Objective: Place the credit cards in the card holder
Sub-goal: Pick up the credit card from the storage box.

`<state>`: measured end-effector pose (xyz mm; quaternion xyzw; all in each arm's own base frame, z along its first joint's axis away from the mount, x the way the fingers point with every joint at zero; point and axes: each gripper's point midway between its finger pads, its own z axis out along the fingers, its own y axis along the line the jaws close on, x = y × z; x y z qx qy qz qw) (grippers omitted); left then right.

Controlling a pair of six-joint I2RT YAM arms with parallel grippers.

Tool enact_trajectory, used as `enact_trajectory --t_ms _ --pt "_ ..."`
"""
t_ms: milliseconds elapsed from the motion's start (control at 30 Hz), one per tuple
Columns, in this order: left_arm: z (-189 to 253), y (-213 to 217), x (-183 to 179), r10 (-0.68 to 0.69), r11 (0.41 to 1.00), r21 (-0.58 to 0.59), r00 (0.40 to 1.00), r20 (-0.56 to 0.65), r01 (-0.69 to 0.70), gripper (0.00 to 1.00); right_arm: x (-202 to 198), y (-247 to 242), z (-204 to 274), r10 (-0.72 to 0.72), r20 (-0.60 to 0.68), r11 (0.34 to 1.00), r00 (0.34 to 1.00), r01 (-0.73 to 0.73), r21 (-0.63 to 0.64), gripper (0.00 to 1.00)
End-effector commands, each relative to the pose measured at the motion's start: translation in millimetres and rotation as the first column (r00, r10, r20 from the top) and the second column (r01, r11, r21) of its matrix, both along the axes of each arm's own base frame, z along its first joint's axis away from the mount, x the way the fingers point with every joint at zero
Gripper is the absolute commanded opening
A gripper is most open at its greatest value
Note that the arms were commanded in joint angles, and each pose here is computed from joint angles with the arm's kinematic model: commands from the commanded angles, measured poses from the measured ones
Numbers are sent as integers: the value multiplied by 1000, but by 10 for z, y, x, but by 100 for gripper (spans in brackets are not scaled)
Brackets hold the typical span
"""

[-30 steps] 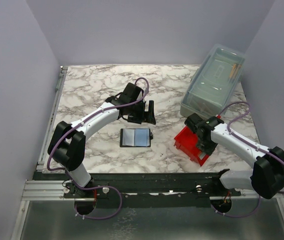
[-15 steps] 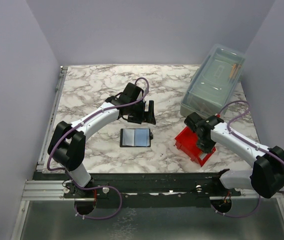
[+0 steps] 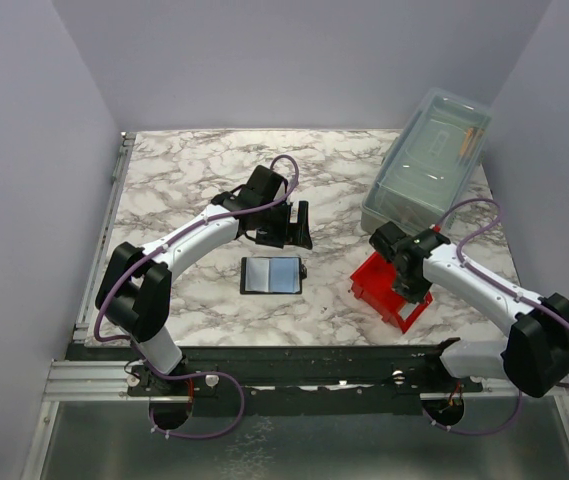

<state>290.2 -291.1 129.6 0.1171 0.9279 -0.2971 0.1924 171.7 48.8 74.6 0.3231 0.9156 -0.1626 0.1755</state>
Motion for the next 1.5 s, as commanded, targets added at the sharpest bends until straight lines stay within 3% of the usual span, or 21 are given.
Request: enact_trajectory --t_ms 0,200,300,433,567,667,867,1100,1333,1467 --pt "16 -36 -57 -34 999 -22 999 0 34 88 75 -6 81 8 41 1000 999 -8 0 4" --pt "20 -47 -62 -38 999 -28 999 -3 38 88 -23 -87 24 -15 -6 999 1000 14 -45 55" --pt "16 -47 -64 -39 999 -28 999 -4 39 88 -56 -96 -38 -17 -41 998 999 14 -60 66" --pt "47 -59 -75 -45 998 -38 999 -3 45 88 -66 -124 -148 -16 -63 996 998 11 -85 73" --pt "34 -46 -73 -43 999 -32 999 1 43 88 -97 -92 -256 -17 -100 997 995 9 -78 72" --pt "57 -57 -82 -48 998 -39 999 3 48 88 -120 -90 -285 -21 -104 997 994 14 -73 66" --pt "23 -55 -86 -50 998 -35 999 -7 50 88 -141 -89 -193 -29 -87 998 996 24 -57 39" --pt "14 -64 -82 -51 998 -36 999 -10 51 88 -119 -77 -53 -26 -60 999 998 24 -40 29" --pt "40 -67 -81 -53 998 -41 999 -4 53 88 -113 -43 -66 -11 -56 1000 998 10 -17 29" --pt "52 -72 -92 -56 997 -45 998 -6 55 88 -123 -38 -128 -12 -57 1000 998 11 -12 14"
